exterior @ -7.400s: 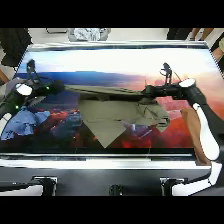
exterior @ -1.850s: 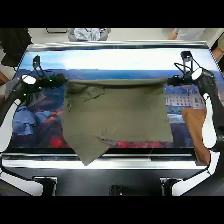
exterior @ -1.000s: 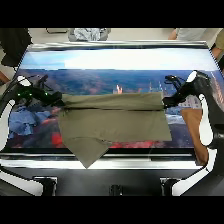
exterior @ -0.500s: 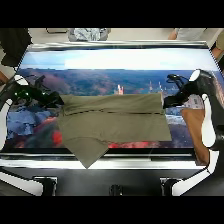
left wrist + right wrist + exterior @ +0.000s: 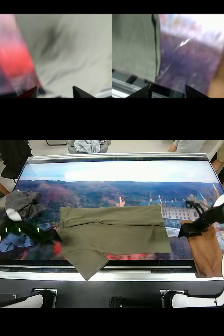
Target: Fold the shirts.
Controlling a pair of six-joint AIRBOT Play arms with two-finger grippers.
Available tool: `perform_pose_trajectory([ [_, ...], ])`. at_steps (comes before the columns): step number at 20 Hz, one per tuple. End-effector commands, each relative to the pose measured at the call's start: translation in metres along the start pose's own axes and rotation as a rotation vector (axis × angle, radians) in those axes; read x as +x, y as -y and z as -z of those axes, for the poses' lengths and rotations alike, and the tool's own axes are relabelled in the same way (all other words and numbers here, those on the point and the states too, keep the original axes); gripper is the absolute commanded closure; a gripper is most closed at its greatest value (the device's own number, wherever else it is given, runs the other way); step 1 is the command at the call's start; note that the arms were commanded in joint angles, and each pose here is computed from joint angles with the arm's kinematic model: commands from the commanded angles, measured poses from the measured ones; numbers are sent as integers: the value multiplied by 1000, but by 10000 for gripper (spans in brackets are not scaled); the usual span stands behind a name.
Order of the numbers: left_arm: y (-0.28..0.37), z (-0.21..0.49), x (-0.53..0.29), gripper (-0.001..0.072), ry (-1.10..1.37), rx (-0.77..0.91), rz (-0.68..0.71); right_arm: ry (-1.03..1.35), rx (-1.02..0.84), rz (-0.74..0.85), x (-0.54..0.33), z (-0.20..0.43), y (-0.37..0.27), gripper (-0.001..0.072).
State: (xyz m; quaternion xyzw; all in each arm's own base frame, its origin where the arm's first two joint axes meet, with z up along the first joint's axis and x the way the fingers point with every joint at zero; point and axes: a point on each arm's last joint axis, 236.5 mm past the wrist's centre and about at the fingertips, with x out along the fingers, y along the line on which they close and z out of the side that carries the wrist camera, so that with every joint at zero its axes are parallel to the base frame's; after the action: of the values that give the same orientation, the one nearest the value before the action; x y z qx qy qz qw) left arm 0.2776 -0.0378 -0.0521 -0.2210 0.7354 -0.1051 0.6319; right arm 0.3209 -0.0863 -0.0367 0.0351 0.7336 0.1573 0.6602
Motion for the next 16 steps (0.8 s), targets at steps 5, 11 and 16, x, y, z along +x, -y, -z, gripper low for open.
perform_pose_trajectory([
  [5, 9, 85, 77, 190, -13, -84, 125, -11, 5, -19, 26, 28, -9, 177],
  [11, 16, 75, 97, 292, 51, -118, 83, -27, 0, -49, 43, 41, -19, 149],
  [16, 13, 63, 96, 678, 101, -150, 73, 16, 1, -101, 62, 47, -38, 78],
])
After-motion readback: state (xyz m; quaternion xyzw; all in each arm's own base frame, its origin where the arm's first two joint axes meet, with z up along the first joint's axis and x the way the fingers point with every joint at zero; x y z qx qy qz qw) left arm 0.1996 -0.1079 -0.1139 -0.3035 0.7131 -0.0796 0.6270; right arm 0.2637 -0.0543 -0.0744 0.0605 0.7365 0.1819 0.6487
